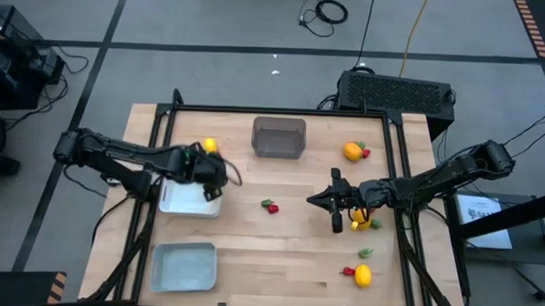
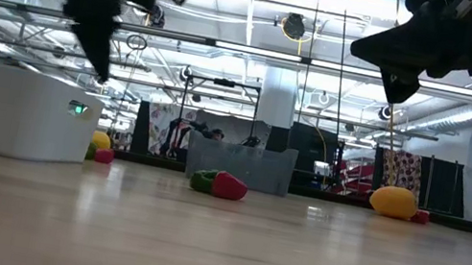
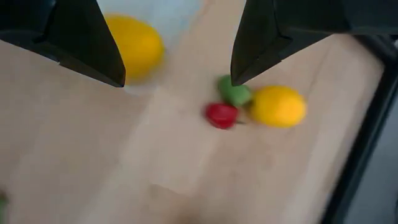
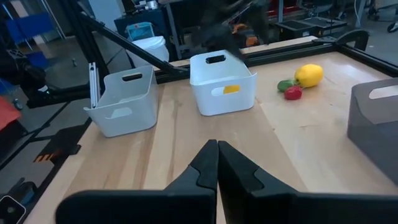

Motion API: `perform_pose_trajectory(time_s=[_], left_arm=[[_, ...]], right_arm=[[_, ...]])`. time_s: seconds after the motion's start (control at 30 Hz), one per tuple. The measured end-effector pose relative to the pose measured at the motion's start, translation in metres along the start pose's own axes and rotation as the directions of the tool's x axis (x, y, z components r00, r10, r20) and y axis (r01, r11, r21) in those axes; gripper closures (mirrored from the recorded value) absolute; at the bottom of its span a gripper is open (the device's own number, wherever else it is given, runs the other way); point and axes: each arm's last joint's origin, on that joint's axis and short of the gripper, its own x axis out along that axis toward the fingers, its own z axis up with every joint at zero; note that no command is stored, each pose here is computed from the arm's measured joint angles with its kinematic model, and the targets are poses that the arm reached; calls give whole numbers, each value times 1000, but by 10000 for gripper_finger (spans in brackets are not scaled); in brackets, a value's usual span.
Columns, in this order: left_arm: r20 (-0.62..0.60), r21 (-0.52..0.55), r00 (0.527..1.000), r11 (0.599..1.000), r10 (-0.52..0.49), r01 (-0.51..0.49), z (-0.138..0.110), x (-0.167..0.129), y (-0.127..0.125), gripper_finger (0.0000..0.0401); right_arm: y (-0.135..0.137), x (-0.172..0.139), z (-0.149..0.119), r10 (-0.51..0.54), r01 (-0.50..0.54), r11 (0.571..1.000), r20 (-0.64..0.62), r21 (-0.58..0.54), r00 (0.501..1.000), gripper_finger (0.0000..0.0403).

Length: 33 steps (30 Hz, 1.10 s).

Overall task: Sort produce into baskets
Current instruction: Put the lemon into the white bin

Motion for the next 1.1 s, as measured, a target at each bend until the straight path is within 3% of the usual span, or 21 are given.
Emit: perform_pose_trajectory(time_s=[0.17,0.3,0.43,0.53,0.67,1.1], left_arm=[[-76,-210,997,978,6,-22,16,16,45,102],[-143,-414,989,907,18,-76,20,33,85,102],[-185,-521,982,844,30,-124,19,43,113,102],[-182,-612,983,784,-12,-104,20,50,126,102],[-164,-662,986,746,-44,-77,24,62,135,102],[-262,-693,963,706,-58,-146,29,107,136,102]], right_arm=[[-3,1,1,-34,34,999,9,5,999,403],[-4,1,1,-41,41,999,11,7,999,403],[-4,1,1,-41,41,999,11,1,999,403],[-4,1,1,-41,41,999,11,-8,999,403],[-4,1,1,-41,41,998,10,-41,999,403],[-5,1,0,-44,43,996,-5,-73,999,403]])
